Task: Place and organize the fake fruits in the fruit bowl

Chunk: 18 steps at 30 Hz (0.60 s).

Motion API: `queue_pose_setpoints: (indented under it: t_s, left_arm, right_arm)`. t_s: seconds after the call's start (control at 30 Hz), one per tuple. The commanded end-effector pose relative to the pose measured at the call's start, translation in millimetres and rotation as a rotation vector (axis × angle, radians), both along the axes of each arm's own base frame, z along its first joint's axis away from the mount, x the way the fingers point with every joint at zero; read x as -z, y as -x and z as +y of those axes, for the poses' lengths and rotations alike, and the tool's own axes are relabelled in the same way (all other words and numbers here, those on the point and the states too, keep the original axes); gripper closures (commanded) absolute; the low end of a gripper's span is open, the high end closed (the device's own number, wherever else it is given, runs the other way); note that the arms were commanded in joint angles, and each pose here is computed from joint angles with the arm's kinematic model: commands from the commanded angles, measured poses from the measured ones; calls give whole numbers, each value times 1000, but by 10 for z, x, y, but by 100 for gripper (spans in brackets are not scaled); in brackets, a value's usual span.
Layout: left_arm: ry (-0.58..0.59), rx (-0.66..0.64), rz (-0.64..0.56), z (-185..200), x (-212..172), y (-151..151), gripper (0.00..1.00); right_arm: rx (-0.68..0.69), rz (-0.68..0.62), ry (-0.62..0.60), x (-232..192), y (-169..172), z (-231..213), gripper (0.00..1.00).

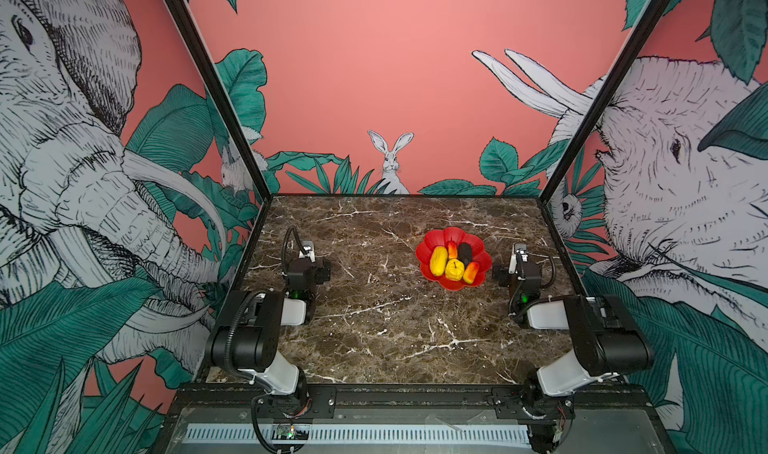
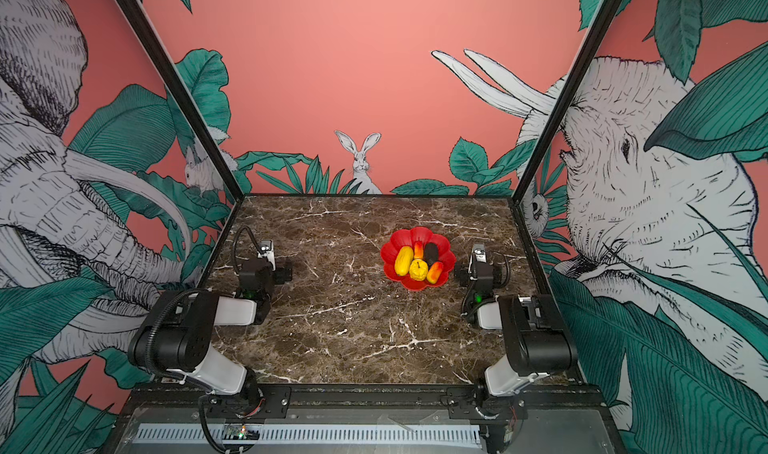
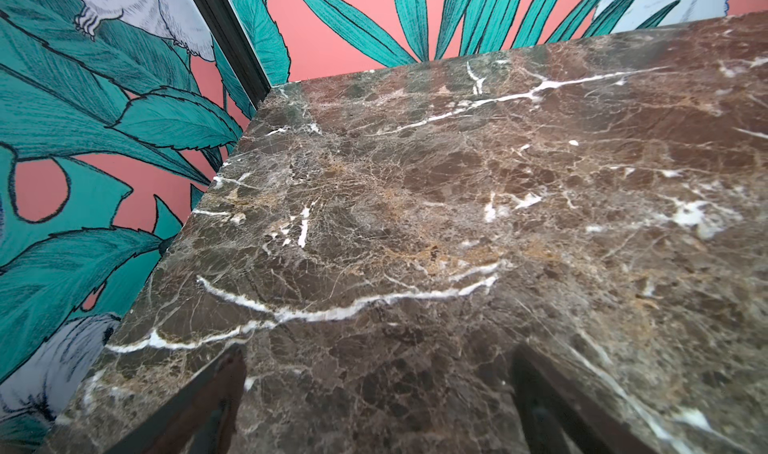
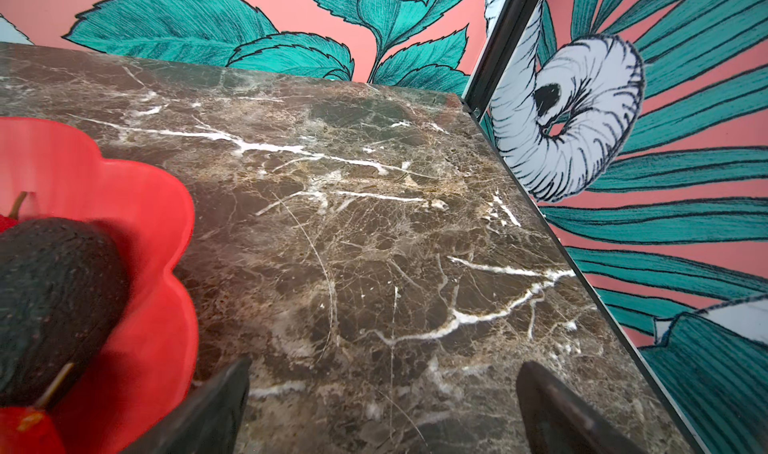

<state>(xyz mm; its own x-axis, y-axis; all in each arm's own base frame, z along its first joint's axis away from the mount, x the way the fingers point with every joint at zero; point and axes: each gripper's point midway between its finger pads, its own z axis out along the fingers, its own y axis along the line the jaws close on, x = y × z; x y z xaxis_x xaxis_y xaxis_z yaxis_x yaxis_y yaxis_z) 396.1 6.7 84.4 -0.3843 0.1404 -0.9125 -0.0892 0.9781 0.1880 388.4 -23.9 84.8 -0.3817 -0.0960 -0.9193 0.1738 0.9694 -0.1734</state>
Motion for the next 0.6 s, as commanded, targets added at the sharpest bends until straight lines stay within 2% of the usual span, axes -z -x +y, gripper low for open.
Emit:
queue_pose_setpoints:
  t_s: [0.0,0.57]
  left_arm:
    - [-2,5,-44,-2,-133,-25,0]
    - [-2,6,-41,-5,-128,-26,0]
  right_arm:
    - [4,-50,-13,-123,-43,-1,1]
    - [1,-47,-14,-118,-43,2,0]
